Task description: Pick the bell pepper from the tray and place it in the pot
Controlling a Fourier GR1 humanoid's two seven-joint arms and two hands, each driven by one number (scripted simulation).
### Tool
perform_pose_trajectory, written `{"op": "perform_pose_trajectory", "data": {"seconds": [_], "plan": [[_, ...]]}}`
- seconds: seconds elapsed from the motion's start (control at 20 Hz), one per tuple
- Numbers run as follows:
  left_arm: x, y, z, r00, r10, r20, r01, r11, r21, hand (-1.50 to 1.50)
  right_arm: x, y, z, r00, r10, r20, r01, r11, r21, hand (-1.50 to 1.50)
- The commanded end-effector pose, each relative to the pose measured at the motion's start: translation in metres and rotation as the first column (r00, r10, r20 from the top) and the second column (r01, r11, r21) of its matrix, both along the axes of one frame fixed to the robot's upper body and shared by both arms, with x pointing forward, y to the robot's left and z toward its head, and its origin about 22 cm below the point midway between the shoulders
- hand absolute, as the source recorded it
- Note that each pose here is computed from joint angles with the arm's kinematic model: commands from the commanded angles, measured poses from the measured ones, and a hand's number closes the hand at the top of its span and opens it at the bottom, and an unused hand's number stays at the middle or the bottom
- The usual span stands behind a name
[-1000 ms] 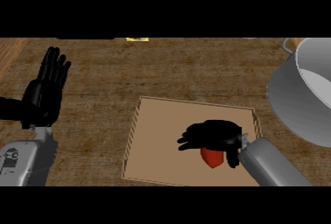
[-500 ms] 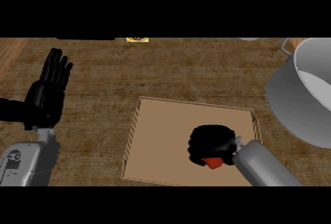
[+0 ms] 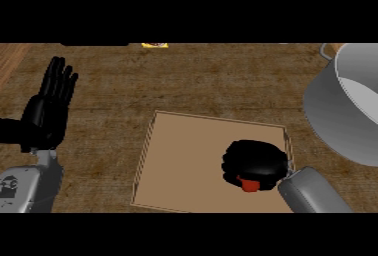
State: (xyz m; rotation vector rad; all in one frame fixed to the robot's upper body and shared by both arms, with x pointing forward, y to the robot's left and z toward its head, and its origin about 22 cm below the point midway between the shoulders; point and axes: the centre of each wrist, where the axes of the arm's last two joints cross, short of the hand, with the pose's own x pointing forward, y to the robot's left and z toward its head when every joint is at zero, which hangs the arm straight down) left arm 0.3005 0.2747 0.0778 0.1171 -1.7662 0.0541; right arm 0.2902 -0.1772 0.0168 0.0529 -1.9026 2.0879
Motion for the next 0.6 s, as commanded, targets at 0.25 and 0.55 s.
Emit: {"op": "perform_pose_trajectory", "data": {"seconds": [0.25, 0.55], "plan": [[-0.017, 0.029, -0.01, 0.992, 0.124, -0.035, -0.124, 0.992, 0.021, 0.0, -0.129, -0.084, -0.009, 0.991, -0.107, -0.082, 0.114, 0.989, 0.092, 1.5], [-0.021, 0.032, -0.01, 0.991, 0.122, -0.048, -0.122, 0.992, -0.007, 0.0, -0.164, -0.144, 0.043, 0.924, -0.378, 0.059, 0.348, 0.895, 0.278, 1.5]]}}
